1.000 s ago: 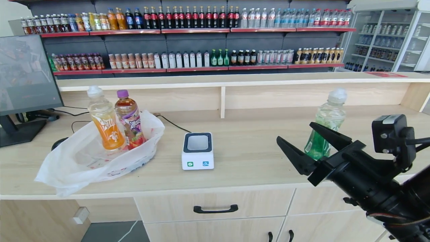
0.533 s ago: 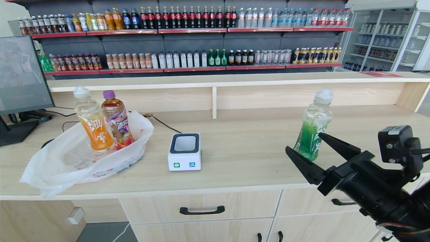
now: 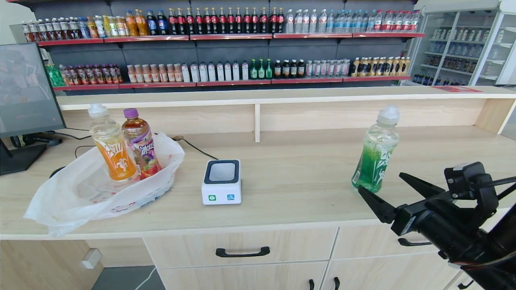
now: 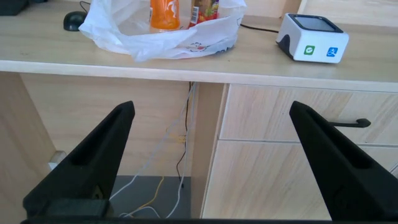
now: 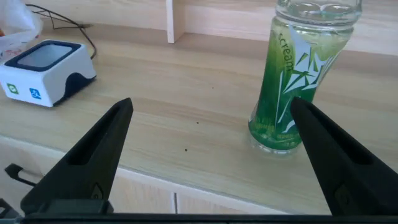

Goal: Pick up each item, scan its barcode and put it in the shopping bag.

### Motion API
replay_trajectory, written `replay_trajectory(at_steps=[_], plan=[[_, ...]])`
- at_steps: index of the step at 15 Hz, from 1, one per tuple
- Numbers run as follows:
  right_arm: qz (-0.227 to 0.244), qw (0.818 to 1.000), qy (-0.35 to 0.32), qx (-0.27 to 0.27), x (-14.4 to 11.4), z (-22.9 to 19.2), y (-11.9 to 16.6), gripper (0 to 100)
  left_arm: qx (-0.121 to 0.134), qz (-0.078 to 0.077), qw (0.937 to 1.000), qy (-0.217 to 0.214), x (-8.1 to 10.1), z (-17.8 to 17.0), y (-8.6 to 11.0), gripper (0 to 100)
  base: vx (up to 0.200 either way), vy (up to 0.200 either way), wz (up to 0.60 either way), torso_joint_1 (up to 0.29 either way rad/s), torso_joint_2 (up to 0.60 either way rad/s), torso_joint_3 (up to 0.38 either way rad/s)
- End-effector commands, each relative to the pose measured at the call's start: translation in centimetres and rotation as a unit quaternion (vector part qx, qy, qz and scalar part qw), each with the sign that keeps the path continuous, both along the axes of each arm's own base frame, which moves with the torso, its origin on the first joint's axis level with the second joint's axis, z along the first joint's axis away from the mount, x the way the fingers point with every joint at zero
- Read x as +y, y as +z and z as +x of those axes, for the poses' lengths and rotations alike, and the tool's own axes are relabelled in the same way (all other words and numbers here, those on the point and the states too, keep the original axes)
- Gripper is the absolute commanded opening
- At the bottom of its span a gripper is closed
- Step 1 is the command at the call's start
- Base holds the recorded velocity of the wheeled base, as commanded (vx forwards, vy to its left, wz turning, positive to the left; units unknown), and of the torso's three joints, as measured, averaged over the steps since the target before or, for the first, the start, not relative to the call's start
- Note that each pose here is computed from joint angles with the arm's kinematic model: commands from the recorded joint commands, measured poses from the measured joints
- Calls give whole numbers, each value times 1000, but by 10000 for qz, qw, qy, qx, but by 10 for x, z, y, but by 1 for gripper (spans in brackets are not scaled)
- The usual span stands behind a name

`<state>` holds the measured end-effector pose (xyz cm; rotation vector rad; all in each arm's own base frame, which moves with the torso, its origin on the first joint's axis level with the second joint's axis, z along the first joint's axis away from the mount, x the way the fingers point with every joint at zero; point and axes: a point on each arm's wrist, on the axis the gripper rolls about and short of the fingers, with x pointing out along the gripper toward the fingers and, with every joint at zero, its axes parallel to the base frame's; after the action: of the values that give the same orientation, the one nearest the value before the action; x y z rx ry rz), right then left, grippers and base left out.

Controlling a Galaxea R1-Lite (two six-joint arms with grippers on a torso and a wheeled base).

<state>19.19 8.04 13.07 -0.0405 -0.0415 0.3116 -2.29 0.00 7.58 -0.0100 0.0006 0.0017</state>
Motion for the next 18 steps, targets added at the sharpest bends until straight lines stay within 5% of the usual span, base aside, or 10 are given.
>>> replay_trajectory(at_steps=[1,9,18], plan=[[-98,9995,-221,207,-4,16,-11,100,-3,-4,10000,-1,0,0,0,100,0,0,0,0,0,0],[-550,9979,-323,123,-58,71,-23,100,4,-11,10000,-1,0,0,0,100,0,0,0,0,0,0],[-548,9976,-264,-320,-57,120,-20,100,4,-11,10000,-1,0,0,0,100,0,0,0,0,0,0]])
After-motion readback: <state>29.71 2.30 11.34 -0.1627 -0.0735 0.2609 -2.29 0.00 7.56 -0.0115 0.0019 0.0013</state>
